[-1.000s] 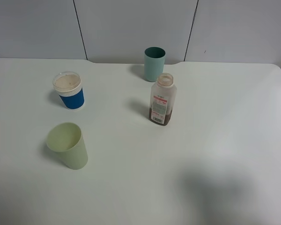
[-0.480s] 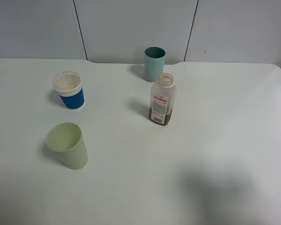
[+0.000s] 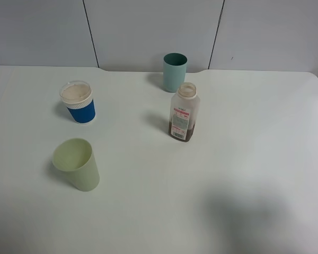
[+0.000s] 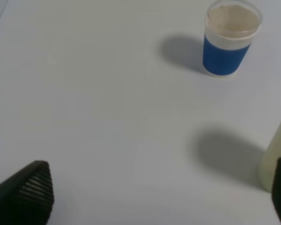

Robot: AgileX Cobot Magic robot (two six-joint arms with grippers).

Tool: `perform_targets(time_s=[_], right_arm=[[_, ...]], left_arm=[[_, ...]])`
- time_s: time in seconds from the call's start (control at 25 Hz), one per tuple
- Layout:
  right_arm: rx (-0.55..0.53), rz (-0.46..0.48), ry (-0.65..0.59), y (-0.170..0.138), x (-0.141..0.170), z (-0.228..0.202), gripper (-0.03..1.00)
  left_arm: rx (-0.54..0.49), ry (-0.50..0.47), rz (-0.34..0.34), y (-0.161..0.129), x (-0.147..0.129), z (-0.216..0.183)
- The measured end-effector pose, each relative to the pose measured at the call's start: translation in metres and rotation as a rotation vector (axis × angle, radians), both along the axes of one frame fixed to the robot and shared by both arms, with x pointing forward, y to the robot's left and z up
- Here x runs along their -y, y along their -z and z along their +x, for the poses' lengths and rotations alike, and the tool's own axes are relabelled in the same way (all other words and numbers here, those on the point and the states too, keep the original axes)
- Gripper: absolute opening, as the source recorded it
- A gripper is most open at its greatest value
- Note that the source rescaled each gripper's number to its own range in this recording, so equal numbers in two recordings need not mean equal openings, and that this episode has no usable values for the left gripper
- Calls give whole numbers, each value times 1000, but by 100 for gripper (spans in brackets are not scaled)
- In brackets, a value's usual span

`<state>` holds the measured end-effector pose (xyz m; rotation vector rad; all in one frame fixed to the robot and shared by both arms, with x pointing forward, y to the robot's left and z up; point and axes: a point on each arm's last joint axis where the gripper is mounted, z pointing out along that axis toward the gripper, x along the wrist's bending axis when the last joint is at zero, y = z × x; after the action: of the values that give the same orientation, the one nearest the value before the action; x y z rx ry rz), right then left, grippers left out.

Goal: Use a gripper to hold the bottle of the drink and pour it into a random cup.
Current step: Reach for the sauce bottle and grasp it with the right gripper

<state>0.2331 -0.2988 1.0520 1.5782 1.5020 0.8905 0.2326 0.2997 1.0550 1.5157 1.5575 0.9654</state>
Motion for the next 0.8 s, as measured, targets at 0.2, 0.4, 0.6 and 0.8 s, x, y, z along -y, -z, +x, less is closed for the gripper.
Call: perform_targets(time_s=[0.2,0.4,0.6,0.8], right_arm=[[0,0,0,0,0,0,100],[0,0,0,0,0,0,100],[0,0,0,0,0,0,100],[0,0,0,0,0,0,100]], left_arm=[[0,0,0,0,0,0],[0,0,0,0,0,0],[0,0,0,0,0,0],[0,0,0,0,0,0]])
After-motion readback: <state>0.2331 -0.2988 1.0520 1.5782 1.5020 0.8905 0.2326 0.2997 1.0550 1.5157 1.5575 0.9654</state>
